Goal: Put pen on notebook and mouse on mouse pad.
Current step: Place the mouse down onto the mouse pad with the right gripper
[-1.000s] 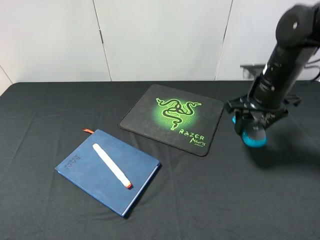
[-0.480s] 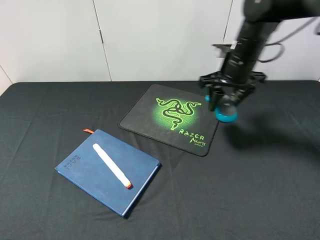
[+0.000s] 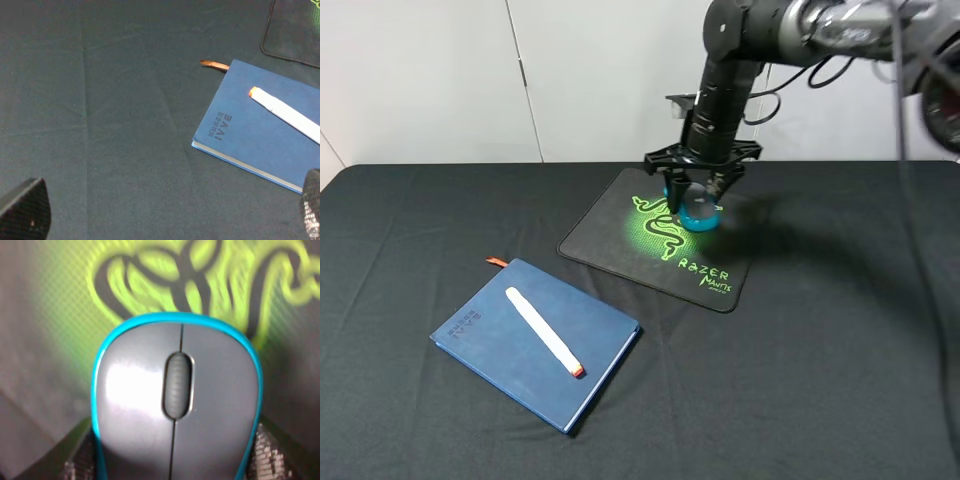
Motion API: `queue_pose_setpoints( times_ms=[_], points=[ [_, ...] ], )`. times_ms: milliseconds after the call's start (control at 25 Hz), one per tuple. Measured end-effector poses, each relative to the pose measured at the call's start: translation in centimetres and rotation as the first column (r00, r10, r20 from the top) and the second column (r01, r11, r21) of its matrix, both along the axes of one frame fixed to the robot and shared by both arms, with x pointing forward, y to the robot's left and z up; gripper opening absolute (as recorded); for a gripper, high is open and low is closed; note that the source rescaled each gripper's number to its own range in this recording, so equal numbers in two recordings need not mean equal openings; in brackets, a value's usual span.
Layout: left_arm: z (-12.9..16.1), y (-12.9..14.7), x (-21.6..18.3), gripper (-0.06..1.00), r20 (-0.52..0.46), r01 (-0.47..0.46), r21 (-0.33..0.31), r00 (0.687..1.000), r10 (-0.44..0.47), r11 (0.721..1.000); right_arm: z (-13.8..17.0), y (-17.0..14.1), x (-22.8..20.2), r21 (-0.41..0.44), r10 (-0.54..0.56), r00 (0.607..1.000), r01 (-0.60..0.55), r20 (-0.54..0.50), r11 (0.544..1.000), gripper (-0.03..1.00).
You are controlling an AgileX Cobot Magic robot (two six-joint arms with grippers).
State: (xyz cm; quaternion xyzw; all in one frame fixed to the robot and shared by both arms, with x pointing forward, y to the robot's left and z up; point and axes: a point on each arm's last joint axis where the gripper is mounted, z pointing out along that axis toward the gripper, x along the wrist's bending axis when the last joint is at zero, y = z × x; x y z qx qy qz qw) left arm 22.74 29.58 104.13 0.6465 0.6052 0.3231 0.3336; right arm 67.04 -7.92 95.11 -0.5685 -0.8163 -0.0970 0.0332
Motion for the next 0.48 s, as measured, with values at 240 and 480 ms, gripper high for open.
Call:
queue_pose_setpoints(
  times_ms=[240, 480],
  points=[
    [0.0, 0.0, 0.0, 1.00, 0.000, 0.000, 0.000, 1.000, 0.000, 1.000, -2.2, 0.7, 1.2, 0.009, 0.001, 1.000, -0.001, -0.013, 1.000, 0.03],
    [0.0, 0.0, 0.0, 1.00, 0.000, 0.000, 0.000, 1.000, 0.000, 1.000, -4.0, 0.7, 1.3, -0.008, 0.012, 0.999, -0.012, -0.044, 1.000, 0.03]
  ],
)
